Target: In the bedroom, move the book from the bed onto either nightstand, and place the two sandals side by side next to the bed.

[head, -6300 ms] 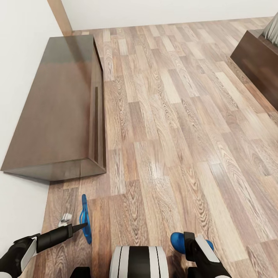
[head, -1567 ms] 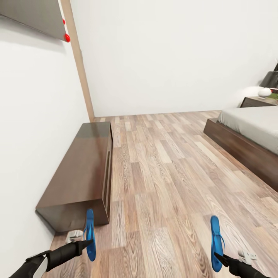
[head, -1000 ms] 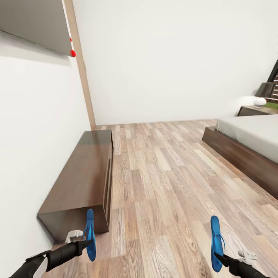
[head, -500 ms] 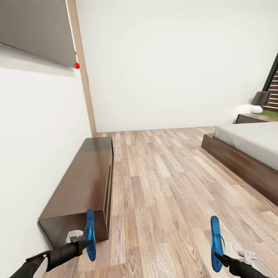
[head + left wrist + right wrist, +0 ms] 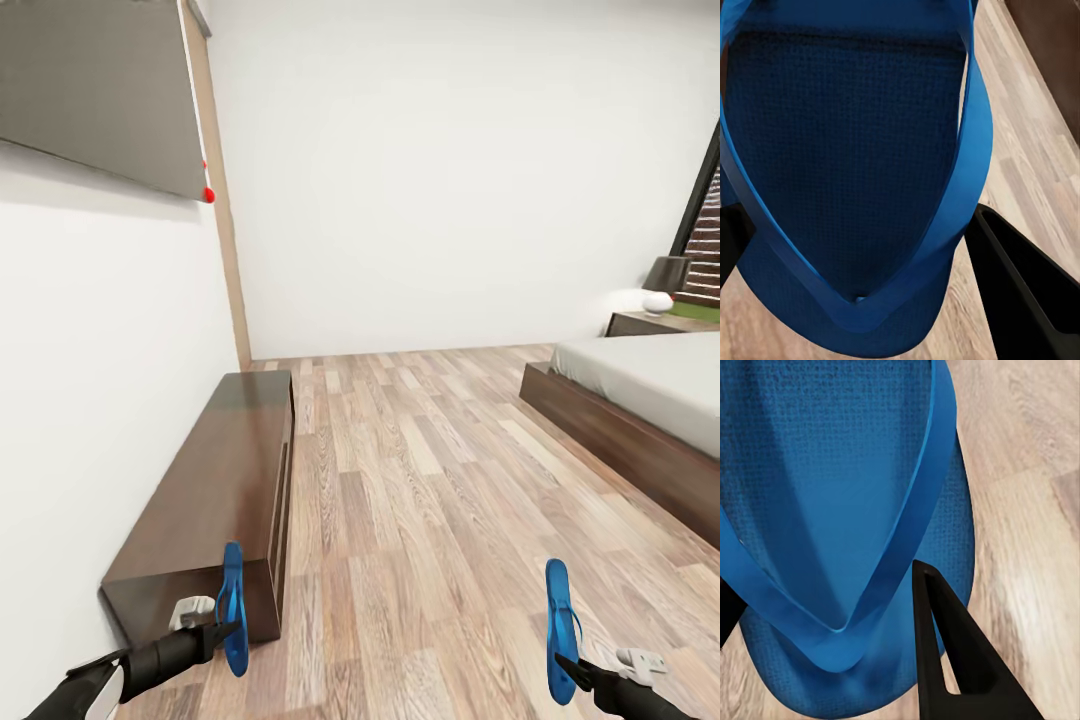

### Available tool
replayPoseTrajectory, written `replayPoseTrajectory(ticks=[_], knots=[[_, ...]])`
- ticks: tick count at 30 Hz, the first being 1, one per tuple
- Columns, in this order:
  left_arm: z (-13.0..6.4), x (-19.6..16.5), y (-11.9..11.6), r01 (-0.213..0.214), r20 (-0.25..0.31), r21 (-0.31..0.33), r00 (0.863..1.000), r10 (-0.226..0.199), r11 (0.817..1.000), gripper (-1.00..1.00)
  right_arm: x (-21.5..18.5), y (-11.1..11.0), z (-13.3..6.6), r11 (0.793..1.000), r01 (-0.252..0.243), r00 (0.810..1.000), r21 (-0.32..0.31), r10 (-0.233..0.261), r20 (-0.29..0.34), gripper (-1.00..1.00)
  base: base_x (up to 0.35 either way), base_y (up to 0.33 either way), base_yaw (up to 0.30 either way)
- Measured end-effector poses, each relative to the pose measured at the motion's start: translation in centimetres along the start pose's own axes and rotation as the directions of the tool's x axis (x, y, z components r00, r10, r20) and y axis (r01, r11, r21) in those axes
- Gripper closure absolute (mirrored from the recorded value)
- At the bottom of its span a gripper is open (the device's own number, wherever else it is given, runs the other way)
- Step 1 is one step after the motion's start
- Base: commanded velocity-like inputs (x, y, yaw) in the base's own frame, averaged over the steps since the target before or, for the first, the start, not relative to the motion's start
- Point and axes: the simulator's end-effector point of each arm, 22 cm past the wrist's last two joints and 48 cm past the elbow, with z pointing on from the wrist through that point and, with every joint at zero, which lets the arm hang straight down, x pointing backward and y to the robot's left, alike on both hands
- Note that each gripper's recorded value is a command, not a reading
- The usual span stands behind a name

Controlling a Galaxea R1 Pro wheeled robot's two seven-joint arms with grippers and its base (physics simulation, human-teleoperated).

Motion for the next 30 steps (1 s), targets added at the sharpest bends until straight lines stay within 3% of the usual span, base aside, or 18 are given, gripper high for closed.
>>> replayPoseTrajectory(ticks=[30], knots=[[-2.2,-5.4,-3.6,0.001,-0.002,-0.001,1.000,-0.001,1.000,1.00,-5.9,2.5,-2.5,1.000,0.001,1.000,0.003,-0.001,0.000,1.00,0.000,0.000,0.000]])
